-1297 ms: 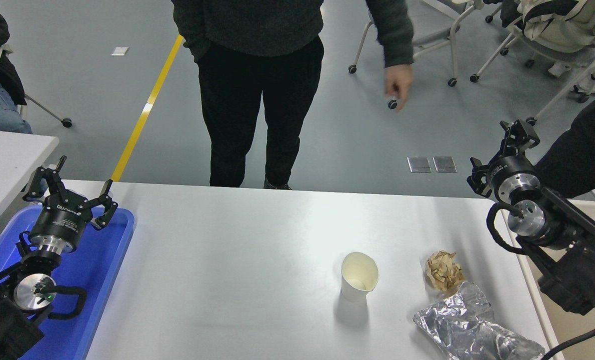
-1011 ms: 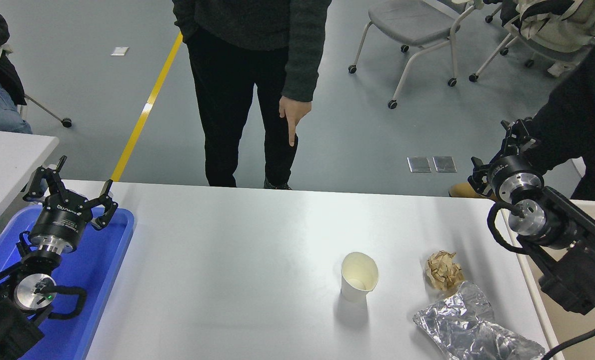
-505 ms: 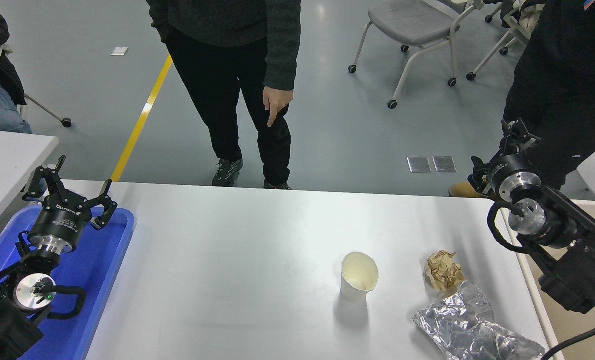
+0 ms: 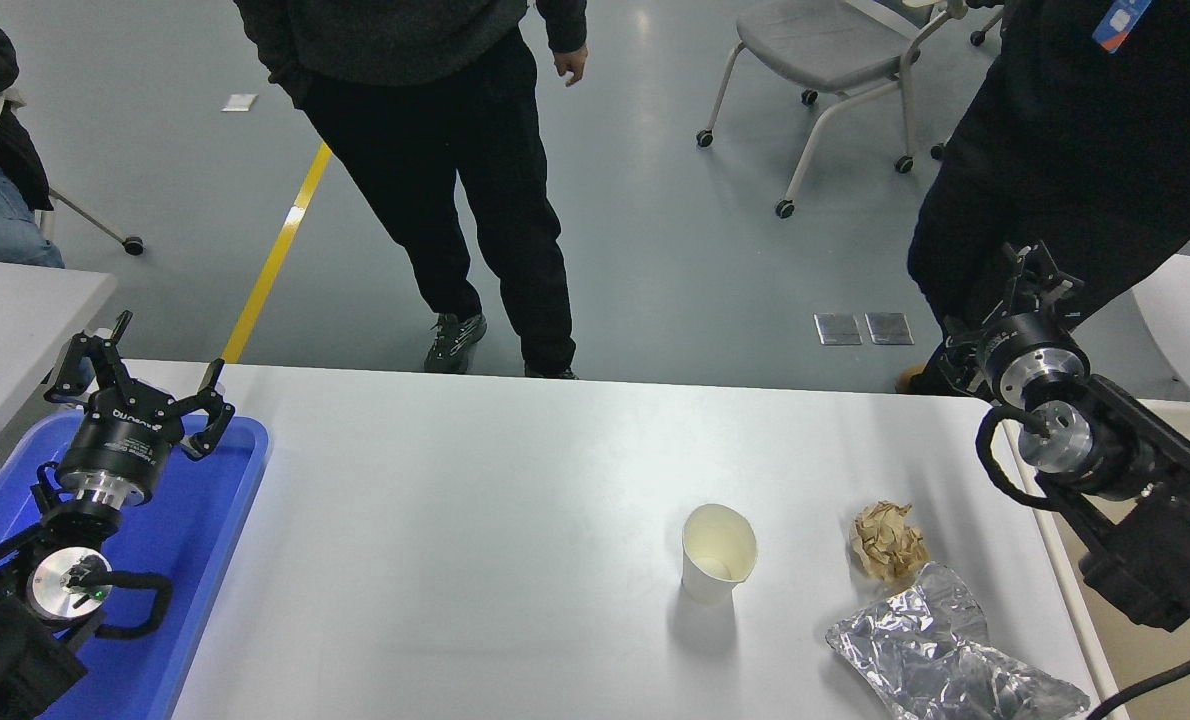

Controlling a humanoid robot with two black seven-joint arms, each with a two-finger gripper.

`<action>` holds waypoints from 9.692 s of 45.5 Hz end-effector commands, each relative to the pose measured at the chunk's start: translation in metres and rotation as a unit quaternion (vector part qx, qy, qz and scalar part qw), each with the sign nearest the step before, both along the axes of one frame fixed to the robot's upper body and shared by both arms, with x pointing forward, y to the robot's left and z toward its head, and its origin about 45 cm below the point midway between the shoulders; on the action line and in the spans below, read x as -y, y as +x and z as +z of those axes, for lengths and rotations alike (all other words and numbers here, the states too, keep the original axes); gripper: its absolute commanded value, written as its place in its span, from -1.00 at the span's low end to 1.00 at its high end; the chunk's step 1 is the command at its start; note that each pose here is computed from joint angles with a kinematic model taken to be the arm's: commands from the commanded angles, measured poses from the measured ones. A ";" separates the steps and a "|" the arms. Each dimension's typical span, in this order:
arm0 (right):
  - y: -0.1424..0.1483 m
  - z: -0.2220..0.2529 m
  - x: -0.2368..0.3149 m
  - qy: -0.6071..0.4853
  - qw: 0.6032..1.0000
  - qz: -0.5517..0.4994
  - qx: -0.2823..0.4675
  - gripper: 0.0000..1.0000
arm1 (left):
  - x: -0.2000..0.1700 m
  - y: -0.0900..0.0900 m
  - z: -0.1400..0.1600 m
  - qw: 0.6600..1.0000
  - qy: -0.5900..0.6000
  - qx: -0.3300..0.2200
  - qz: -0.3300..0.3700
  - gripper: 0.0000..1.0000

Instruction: Clean the table surface

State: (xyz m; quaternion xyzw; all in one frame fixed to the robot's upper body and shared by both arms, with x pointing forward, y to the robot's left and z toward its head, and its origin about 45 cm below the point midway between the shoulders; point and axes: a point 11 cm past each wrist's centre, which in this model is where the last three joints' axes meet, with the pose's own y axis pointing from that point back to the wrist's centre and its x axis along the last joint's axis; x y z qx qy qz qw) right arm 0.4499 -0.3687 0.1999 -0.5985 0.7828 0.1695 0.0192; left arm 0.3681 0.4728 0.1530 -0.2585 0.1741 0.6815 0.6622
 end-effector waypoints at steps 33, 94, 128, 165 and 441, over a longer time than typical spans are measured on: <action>-0.005 0.015 0.003 -0.130 0.985 0.111 -0.006 1.00 | 0.000 0.000 0.000 1.000 -0.001 0.000 0.000 1.00; -0.113 -0.023 -0.085 -0.620 0.504 0.601 -0.010 1.00 | 0.000 0.000 0.000 1.000 -0.001 0.000 -0.001 1.00; -0.122 -0.045 -0.144 -0.561 0.506 0.655 -0.009 1.00 | 0.000 0.000 0.000 1.000 -0.001 0.000 -0.001 1.00; -0.114 -0.082 -0.158 -0.578 0.494 0.647 -0.053 1.00 | 0.000 0.000 0.000 1.000 0.000 0.000 0.000 1.00; -0.108 -0.078 0.199 -0.602 0.700 0.023 -0.384 1.00 | 0.000 0.000 0.000 1.000 0.000 0.000 0.000 1.00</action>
